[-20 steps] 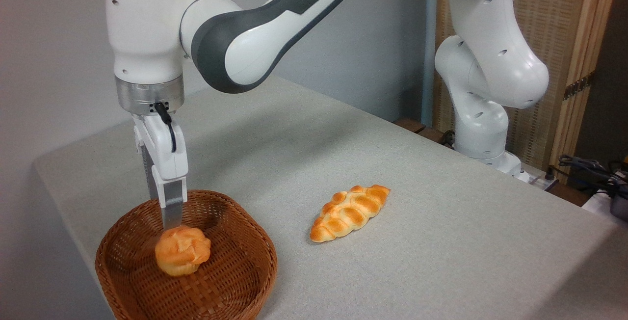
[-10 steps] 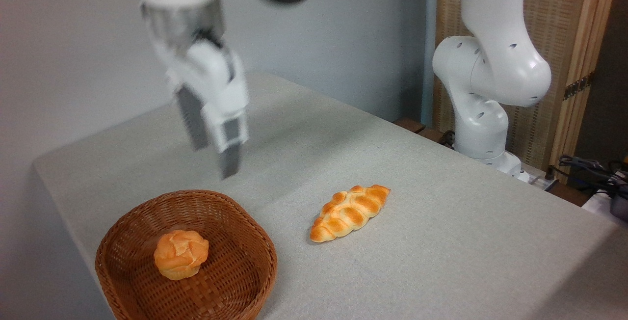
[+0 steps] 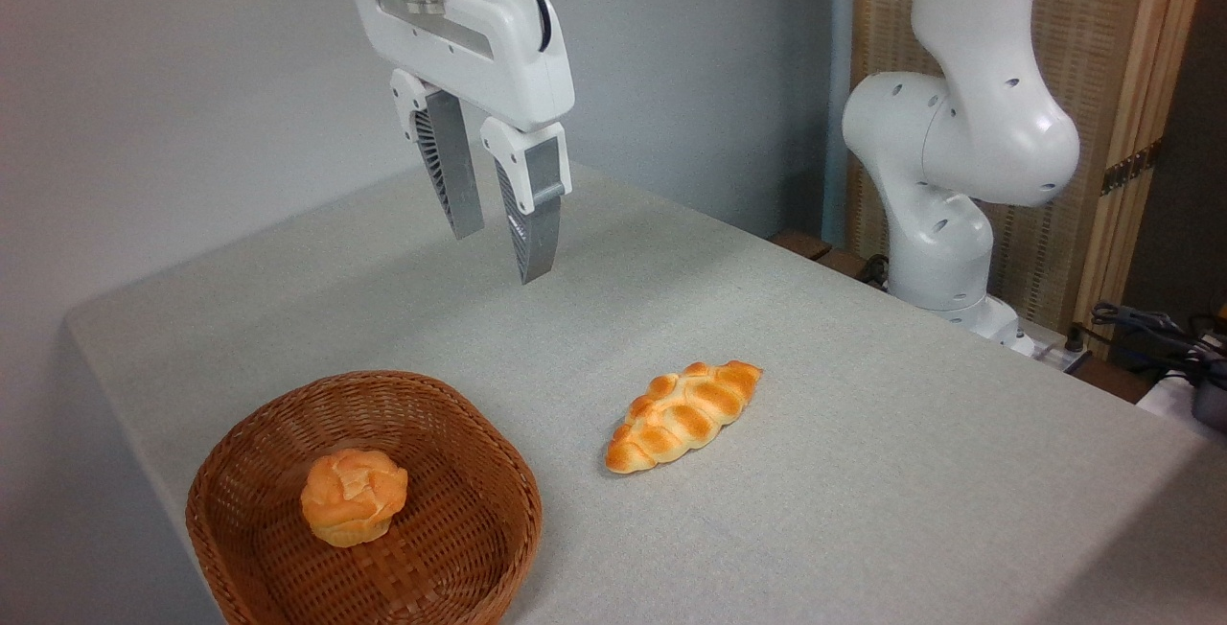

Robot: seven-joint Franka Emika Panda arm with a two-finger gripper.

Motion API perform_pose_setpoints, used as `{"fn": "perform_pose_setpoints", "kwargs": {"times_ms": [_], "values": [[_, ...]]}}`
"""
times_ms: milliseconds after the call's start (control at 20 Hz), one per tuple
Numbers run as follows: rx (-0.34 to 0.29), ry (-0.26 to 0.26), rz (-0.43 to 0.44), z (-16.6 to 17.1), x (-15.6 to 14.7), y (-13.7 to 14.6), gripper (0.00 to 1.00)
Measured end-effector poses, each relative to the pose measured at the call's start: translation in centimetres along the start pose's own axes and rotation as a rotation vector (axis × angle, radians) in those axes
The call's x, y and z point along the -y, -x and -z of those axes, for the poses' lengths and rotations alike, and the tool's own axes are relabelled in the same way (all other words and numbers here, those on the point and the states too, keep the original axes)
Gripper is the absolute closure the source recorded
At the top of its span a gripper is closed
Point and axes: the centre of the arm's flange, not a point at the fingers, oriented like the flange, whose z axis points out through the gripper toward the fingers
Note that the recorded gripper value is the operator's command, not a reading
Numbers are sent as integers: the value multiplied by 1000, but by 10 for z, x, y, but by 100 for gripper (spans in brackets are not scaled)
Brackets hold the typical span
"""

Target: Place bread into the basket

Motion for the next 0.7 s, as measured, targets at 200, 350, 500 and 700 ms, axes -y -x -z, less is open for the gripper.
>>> {"fn": "perform_pose_setpoints", "kwargs": {"times_ms": [200, 350, 500, 700], "values": [[-1, -5, 12, 1, 5, 2, 0], [18, -23, 23, -1, 10, 0, 0], [21, -27, 19, -1, 10, -3, 0], [18, -30, 18, 1, 9, -3, 0]]}}
